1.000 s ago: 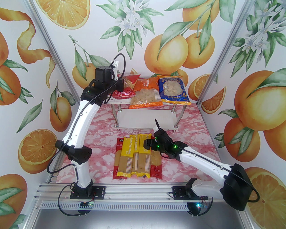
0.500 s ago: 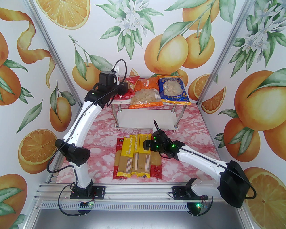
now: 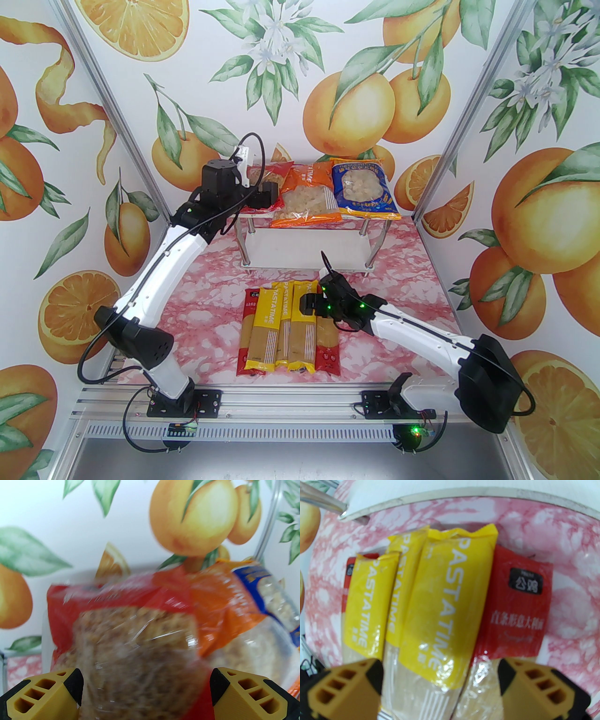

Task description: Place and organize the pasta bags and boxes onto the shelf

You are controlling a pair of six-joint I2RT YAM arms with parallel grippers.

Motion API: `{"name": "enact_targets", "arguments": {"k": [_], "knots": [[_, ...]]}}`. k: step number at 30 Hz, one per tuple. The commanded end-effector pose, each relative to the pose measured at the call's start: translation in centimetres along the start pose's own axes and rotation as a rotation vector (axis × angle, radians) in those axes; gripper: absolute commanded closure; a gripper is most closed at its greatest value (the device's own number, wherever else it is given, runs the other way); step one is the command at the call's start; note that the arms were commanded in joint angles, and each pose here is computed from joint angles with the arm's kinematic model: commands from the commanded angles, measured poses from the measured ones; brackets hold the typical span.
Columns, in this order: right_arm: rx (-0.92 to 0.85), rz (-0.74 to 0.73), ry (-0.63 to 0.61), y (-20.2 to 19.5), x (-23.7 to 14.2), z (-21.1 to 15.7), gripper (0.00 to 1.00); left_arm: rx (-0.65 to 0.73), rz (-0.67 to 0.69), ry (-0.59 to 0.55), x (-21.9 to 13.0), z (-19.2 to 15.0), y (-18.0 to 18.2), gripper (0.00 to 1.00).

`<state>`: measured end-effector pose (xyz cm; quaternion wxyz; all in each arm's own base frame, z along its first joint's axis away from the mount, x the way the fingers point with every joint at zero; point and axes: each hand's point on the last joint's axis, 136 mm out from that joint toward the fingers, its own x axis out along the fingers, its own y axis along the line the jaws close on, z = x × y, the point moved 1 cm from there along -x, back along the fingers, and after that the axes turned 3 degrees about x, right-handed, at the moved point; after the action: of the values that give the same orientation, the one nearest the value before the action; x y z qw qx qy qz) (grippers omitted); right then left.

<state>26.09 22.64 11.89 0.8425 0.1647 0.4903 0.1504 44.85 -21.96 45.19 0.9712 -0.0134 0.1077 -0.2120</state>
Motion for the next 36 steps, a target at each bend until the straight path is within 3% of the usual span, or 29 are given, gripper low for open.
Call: {"name": "enact_targets", "arguments": {"k": [1, 4, 6, 8, 11, 12, 22, 27, 36], "knots": [[0.016, 0.034, -0.016, 1.0, 0.0, 0.9, 0.14, 0.063, -0.050, -0.292, -4.5, 7.6, -2.2, 0.09], [0.015, 0.033, -0.015, 1.0, 0.0, 0.9, 0.14, 0.093, -0.039, -0.370, -5.1, 9.4, -2.6, 0.19], [0.017, 0.036, -0.018, 1.1, -0.1, 0.9, 0.14, 0.106, -0.020, -0.361, -4.3, 9.8, -2.5, 0.40], [0.017, 0.035, -0.021, 1.1, -0.1, 1.0, 0.15, 0.127, -0.017, -0.323, -2.7, 9.5, -2.6, 0.54], [0.016, 0.031, -0.023, 1.1, -0.3, 1.1, 0.15, 0.143, -0.017, -0.256, 0.2, 8.5, -2.7, 0.96], [0.014, 0.031, -0.022, 1.1, -0.3, 1.1, 0.15, 0.156, -0.017, -0.242, 1.0, 8.3, -2.8, 1.00], [0.007, 0.020, -0.036, 1.0, -0.7, 1.5, 0.15, 0.228, -0.001, -0.143, 7.7, 4.9, -2.6, 1.00], [0.008, 0.010, -0.032, 0.7, -0.4, 1.4, 0.15, 0.237, 0.018, -0.087, 9.2, 2.9, -1.8, 1.00], [0.011, 0.007, -0.030, 0.6, -0.2, 1.4, 0.15, 0.206, 0.181, 0.018, 10.8, -0.2, 3.0, 1.00]]}}
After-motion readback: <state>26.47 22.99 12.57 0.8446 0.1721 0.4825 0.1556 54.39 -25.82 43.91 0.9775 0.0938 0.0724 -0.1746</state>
